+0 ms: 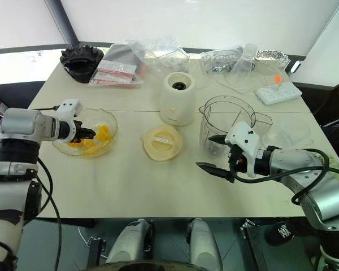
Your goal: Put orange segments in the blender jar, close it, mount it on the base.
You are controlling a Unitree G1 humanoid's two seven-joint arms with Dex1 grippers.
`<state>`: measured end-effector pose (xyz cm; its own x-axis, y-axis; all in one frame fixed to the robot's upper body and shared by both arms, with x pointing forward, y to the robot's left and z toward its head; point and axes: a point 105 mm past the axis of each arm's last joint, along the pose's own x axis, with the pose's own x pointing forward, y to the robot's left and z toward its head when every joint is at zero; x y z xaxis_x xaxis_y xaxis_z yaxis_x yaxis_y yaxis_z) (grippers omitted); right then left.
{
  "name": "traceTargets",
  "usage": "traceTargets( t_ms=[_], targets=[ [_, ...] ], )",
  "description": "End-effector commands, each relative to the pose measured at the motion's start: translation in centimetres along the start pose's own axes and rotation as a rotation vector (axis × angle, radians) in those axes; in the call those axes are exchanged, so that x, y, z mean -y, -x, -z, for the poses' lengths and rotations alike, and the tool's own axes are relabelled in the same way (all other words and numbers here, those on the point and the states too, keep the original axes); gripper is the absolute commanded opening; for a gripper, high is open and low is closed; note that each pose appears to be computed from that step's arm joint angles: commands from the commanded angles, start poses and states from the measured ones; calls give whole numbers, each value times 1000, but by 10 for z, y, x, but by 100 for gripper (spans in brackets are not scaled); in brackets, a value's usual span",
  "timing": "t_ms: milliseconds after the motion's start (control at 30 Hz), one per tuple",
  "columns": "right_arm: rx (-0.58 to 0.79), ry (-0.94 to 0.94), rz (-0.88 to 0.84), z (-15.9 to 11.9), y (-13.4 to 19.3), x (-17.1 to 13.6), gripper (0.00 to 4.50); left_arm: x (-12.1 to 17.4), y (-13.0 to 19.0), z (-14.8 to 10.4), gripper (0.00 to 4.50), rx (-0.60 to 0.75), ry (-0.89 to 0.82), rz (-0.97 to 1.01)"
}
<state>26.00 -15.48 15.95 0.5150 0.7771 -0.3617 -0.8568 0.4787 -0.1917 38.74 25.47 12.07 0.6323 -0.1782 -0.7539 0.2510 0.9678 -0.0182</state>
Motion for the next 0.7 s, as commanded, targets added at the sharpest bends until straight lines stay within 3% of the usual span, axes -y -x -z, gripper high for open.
traceTargets(
  t_ms=[33, 167, 200, 300, 400, 700],
  targets=[
    [18, 40, -5, -6, 1, 1, 450, -10, 2, -19, 14, 12, -177, -34],
    [19, 41, -5, -6, 0, 1, 450, -12, 0, -33, 14, 11, -261, -34],
    [19, 41, -4, -6, 0, 1, 450, -13, -1, -34, 38, 3, -282, -43],
    [18, 42, -3, -5, 0, 0, 450, -15, -4, -34, 134, -18, -323, -44],
    [17, 40, -1, -5, 0, 0, 450, -12, -5, -33, 290, -37, -357, -16],
    [17, 35, -2, -3, -2, -2, 450, 0, -3, -30, 290, -92, -437, 91]
  ],
)
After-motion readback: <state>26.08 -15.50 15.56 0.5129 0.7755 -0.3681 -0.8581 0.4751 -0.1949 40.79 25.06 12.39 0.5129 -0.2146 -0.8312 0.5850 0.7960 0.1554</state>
